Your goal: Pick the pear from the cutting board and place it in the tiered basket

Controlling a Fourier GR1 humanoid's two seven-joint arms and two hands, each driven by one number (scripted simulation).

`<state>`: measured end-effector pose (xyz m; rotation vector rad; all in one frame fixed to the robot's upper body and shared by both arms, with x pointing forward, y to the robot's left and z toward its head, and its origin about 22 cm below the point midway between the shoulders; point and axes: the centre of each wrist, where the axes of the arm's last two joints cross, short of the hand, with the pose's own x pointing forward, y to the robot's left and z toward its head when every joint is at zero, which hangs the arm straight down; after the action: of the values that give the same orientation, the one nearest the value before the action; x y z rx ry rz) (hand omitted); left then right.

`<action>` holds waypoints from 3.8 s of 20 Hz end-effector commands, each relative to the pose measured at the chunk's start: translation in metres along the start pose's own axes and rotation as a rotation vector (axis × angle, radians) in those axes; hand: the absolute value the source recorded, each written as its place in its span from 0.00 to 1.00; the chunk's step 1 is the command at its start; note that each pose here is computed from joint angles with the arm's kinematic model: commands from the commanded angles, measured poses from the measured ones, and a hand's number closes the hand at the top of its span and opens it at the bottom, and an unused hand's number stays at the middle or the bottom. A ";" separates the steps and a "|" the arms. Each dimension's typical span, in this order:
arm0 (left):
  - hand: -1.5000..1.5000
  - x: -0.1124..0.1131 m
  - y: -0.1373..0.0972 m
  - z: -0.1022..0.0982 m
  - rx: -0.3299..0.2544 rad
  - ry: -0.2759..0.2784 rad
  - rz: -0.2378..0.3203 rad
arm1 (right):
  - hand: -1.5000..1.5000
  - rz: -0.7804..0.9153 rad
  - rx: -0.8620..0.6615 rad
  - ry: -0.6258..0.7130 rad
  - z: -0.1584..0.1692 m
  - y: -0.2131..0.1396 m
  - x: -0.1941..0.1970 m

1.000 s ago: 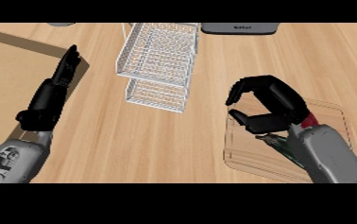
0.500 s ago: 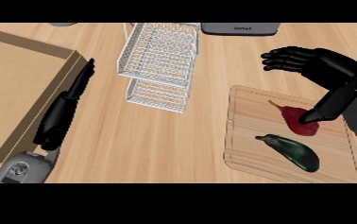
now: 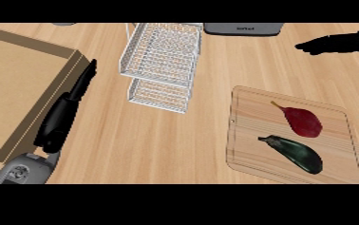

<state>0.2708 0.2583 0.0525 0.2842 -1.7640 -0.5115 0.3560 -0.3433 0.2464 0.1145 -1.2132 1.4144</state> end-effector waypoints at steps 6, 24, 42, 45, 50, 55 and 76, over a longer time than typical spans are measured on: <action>0.50 0.008 0.003 0.014 0.025 0.015 -0.001 | 0.00 0.233 0.058 0.147 -0.003 0.014 0.029; 0.50 -0.003 -0.005 0.013 0.018 0.009 -0.001 | 0.00 0.433 0.051 0.422 -0.066 0.090 0.008; 0.50 -0.002 0.003 0.010 0.031 0.025 -0.006 | 0.00 0.486 -0.019 0.465 -0.052 0.092 -0.029; 0.50 0.007 -0.001 0.024 0.015 0.017 0.003 | 0.00 0.481 -0.022 0.474 -0.058 0.086 -0.044; 0.50 0.003 0.003 0.027 0.006 0.000 -0.007 | 0.00 0.451 -0.005 0.488 -0.081 0.090 -0.074; 0.50 0.013 0.012 0.013 0.031 0.010 -0.011 | 0.00 0.432 0.022 0.486 -0.081 0.112 -0.061; 0.50 0.015 0.001 0.014 0.015 0.025 0.002 | 1.00 0.443 0.100 0.453 -0.114 0.151 -0.121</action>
<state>0.2558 0.2610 0.0556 0.3062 -1.7560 -0.4909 0.3500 -0.3094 0.0441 -0.4465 -0.8261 1.7059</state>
